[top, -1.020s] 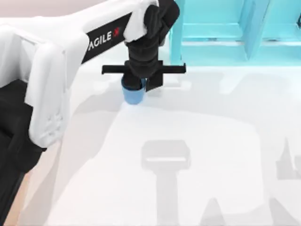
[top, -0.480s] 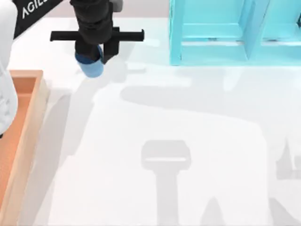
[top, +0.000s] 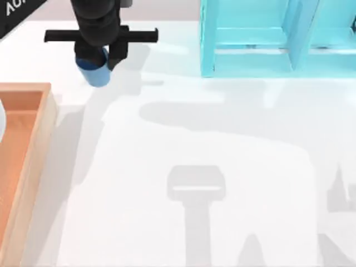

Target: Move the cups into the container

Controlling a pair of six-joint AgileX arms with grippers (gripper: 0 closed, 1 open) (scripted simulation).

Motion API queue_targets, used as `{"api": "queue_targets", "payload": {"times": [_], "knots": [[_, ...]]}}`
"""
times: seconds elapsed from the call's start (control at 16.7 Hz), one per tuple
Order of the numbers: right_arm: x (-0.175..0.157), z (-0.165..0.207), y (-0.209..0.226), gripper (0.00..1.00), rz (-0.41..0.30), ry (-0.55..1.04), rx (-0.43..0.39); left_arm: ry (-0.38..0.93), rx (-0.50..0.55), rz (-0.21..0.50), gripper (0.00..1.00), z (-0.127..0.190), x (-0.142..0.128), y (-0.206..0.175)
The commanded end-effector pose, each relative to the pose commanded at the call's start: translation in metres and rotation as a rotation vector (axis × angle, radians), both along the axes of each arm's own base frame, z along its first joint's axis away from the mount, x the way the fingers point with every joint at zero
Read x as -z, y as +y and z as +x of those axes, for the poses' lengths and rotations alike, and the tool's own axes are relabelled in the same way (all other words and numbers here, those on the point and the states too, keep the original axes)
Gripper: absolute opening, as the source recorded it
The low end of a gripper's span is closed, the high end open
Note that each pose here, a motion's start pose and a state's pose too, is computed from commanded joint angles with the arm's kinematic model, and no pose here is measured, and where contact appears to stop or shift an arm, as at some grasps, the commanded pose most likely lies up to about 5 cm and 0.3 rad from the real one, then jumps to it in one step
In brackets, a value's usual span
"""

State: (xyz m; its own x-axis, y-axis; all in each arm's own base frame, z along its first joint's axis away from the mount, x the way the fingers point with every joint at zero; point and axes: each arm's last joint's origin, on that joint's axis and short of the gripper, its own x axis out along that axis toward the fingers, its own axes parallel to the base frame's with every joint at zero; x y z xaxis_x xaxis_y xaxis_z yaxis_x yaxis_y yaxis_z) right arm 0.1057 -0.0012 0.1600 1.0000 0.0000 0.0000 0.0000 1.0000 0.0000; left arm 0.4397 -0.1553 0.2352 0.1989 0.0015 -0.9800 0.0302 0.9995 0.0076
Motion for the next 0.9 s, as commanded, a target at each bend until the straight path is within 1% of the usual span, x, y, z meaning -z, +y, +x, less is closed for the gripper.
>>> {"api": "queue_targets", "payload": {"times": [0.12, 0.3, 0.48, 0.6, 0.72, 0.9], "knots": [[0.000, 0.000, 0.000, 1.00, 0.000, 0.000, 0.000, 0.009, 0.002, 0.010, 0.00, -0.005, -0.009, 0.026], [0.000, 0.000, 0.000, 1.00, 0.000, 0.000, 0.000, 0.049, 0.002, 0.030, 0.00, -0.025, -0.027, 0.087], [0.000, 0.000, 0.000, 1.00, 0.000, 0.000, 0.000, 0.123, -0.008, 0.039, 0.00, -0.064, -0.035, 0.152], [0.000, 0.000, 0.000, 1.00, 0.000, 0.000, 0.000, 0.161, -0.013, 0.035, 0.00, -0.092, -0.039, 0.186], [0.000, 0.000, 0.000, 1.00, 0.000, 0.000, 0.000, 0.182, -0.012, 0.030, 0.00, -0.112, -0.043, 0.205], [0.000, 0.000, 0.000, 1.00, 0.000, 0.000, 0.000, 0.190, -0.011, 0.028, 0.00, -0.120, -0.044, 0.211]]}}
